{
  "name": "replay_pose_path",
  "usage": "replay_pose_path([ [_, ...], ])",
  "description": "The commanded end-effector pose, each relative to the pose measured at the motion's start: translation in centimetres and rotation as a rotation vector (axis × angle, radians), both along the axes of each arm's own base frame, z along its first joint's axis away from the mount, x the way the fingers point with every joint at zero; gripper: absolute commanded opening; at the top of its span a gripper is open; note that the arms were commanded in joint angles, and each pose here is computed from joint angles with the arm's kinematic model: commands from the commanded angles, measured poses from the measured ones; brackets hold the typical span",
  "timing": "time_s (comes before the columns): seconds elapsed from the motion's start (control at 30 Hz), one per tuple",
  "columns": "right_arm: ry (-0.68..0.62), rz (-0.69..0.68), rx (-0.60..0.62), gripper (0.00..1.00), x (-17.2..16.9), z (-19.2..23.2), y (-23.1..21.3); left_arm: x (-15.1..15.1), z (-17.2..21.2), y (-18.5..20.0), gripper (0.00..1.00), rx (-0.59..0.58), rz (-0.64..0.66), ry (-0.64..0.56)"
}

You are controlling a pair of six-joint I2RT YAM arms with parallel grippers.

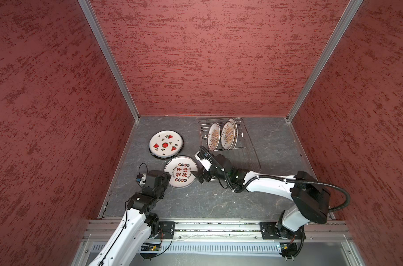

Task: Unload the plates from the dish rack
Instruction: 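Raise the left gripper while the right gripper reaches into the rack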

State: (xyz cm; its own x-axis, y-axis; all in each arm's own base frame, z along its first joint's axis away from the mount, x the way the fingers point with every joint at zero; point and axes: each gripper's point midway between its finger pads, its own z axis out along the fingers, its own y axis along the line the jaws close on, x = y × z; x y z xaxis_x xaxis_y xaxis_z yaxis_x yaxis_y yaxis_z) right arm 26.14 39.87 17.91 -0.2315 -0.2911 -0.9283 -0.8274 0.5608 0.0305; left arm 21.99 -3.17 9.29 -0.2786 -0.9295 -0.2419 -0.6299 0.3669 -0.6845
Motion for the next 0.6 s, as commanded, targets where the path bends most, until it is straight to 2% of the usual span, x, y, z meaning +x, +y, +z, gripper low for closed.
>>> replay_pose_path([
  [0.0,-0.104,-0.031,0.169,0.99,0.1,5.7,-0.7,0.9,3.6,0.4,1.0,0.063,-0.033,-0.124],
  [0.17,-0.11,-0.128,0.28,0.99,0.7,9.0,-3.8,1.8,7.1,-0.5,0.99,0.062,-0.099,-0.324],
  [0.3,-0.061,-0.211,0.302,0.99,2.6,10.2,-6.0,2.8,12.1,-4.5,0.99,0.037,-0.317,-0.611],
  [0.57,-0.03,-0.392,0.341,0.99,6.9,13.0,-12.0,3.4,16.8,-10.0,0.99,0.099,-0.55,-0.808],
])
